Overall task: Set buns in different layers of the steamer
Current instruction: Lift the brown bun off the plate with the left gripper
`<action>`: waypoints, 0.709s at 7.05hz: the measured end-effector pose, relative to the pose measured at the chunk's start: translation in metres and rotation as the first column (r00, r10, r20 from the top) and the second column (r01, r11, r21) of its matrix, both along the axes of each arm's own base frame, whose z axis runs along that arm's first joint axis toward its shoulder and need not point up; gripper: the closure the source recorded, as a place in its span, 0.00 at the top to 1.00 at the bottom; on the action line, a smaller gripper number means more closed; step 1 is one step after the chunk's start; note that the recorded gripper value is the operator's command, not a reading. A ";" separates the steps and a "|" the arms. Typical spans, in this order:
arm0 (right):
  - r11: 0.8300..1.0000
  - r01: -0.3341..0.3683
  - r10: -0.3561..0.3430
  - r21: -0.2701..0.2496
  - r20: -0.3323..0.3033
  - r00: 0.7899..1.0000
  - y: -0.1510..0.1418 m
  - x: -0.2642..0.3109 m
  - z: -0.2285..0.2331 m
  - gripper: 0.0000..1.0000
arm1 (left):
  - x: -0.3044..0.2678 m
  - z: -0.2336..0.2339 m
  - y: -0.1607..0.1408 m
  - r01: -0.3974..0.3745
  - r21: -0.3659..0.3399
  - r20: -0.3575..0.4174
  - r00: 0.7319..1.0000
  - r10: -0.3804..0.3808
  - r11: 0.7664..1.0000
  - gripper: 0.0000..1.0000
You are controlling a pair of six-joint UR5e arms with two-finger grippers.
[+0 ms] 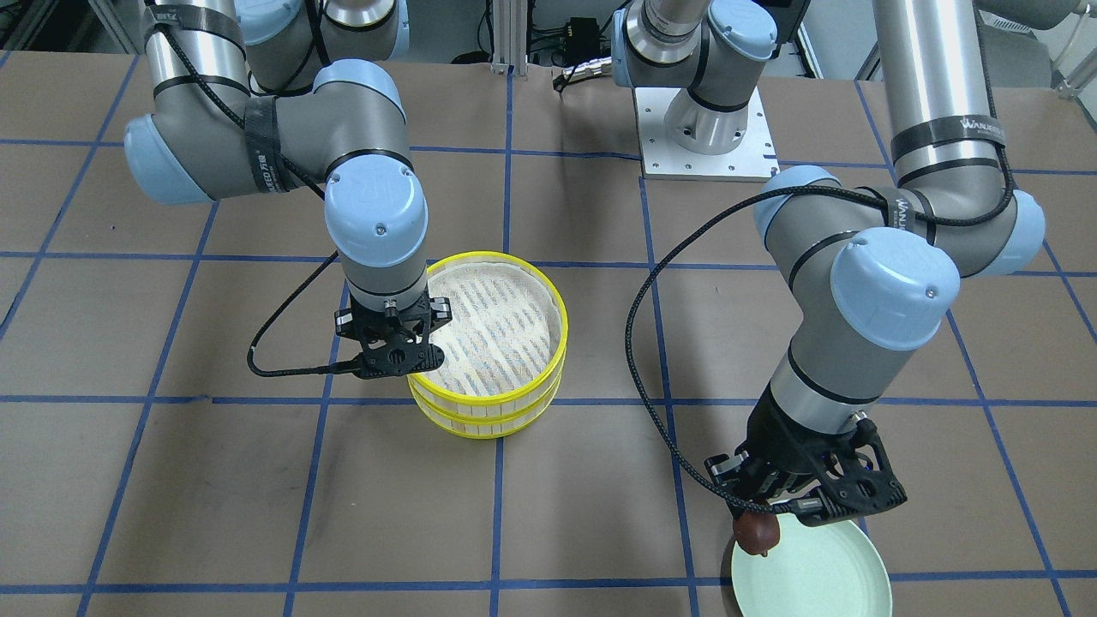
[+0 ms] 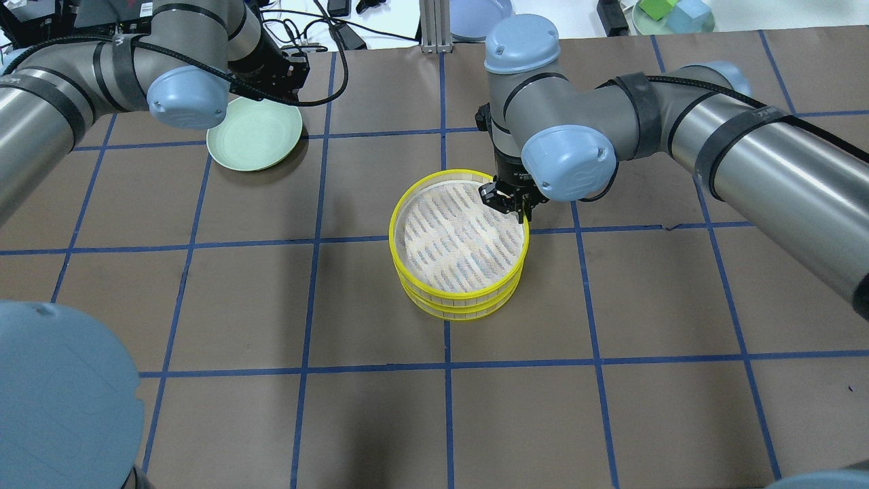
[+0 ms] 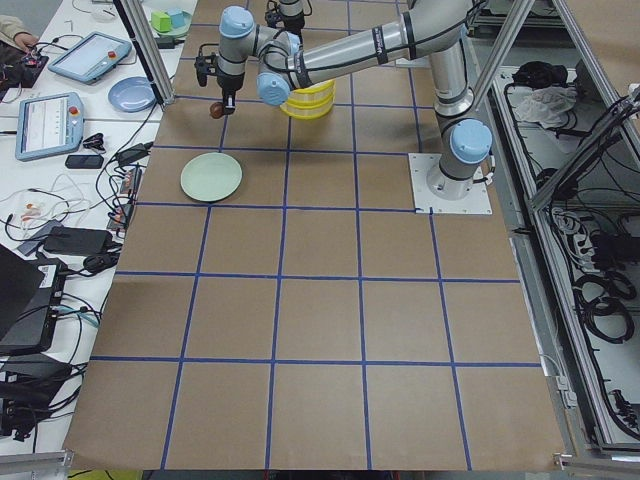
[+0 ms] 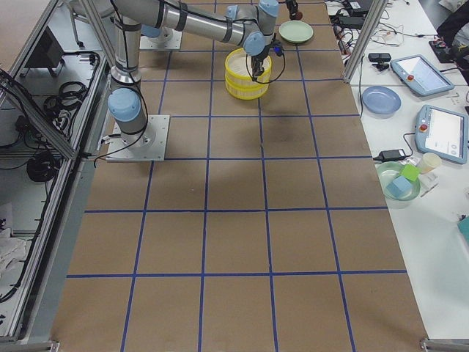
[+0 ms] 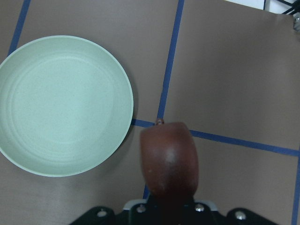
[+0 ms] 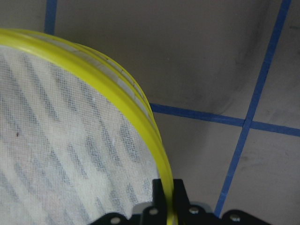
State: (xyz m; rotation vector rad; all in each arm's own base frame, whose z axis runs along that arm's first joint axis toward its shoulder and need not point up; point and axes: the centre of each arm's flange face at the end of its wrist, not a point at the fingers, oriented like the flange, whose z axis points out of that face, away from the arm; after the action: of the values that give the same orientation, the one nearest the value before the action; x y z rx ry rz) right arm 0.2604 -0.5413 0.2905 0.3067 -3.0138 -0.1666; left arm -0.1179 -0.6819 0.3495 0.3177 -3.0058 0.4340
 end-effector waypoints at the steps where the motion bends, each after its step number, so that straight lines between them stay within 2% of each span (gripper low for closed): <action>1: 1.000 -0.002 0.002 0.001 -0.008 1.000 -0.001 -0.001 -0.002 0.00 | 0.000 0.000 0.000 0.000 0.001 -0.001 1.000 0.000 1.000 0.00; 5: 0.999 0.029 -0.029 0.014 -0.014 0.999 0.000 0.001 -0.010 0.00 | 0.000 0.010 0.007 0.004 -0.009 0.003 1.000 -0.004 1.000 0.00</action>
State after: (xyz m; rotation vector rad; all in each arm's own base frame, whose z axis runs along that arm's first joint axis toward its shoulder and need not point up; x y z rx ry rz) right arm 0.2617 -0.5414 0.2808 0.2624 -3.0058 -0.1912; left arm -0.1179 -0.6754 0.3593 0.3109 -3.0062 0.4476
